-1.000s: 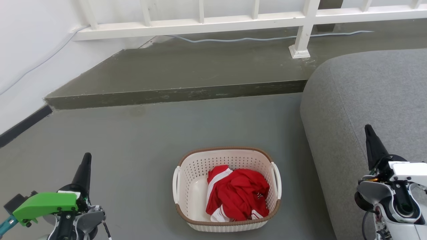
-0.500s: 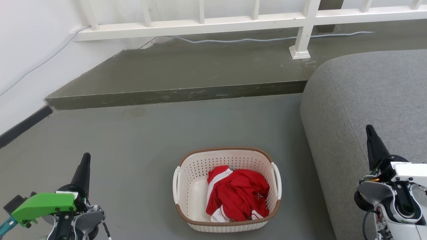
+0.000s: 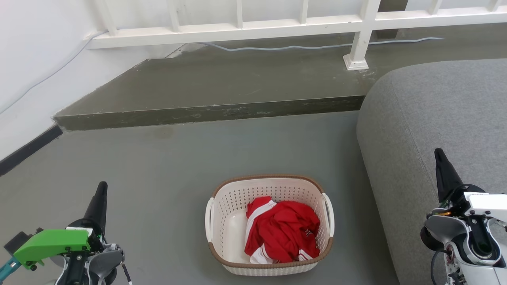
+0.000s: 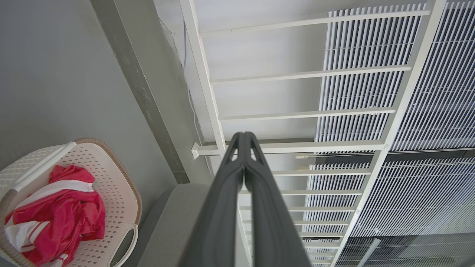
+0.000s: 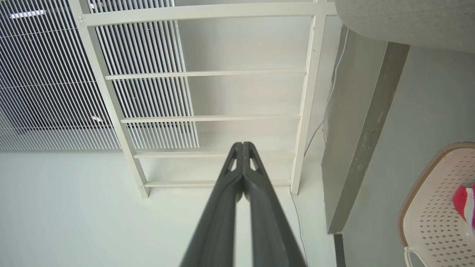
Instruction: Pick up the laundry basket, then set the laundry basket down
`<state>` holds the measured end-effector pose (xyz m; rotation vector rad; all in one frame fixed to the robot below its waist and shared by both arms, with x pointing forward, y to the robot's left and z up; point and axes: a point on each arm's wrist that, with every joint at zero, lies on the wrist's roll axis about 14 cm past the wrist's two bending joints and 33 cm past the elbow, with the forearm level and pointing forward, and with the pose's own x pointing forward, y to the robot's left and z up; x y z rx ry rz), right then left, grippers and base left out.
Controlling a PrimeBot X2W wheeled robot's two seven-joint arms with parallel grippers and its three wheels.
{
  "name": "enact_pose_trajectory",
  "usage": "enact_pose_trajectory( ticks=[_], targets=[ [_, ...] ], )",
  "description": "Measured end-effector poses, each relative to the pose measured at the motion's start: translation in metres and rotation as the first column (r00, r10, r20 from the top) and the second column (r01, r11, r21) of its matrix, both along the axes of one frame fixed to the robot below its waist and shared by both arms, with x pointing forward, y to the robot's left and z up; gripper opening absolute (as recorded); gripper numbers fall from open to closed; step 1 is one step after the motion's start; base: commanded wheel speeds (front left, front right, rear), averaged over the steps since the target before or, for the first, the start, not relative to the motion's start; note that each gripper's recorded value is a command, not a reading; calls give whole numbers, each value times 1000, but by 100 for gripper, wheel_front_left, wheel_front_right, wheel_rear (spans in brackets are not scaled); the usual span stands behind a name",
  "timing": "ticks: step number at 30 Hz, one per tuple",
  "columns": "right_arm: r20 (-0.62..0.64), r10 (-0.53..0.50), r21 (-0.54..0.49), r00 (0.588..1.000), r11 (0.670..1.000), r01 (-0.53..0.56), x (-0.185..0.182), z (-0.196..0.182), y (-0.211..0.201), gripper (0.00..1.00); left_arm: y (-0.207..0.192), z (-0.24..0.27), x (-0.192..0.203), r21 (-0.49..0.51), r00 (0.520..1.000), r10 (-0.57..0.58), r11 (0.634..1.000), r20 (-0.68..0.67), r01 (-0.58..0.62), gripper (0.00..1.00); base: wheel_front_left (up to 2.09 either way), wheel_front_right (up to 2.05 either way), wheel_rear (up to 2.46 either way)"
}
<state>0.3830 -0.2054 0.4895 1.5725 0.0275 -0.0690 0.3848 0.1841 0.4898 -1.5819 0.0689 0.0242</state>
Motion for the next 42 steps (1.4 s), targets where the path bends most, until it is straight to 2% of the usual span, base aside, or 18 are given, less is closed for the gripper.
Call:
enact_pose_trajectory(
  ticks=[42],
  targets=[
    [3, -2, 1, 1000, 1000, 2, 0, 0, 0, 0, 1, 0, 0, 0, 1000, 2, 1000, 0, -2, 0, 0, 0, 0]
  ],
)
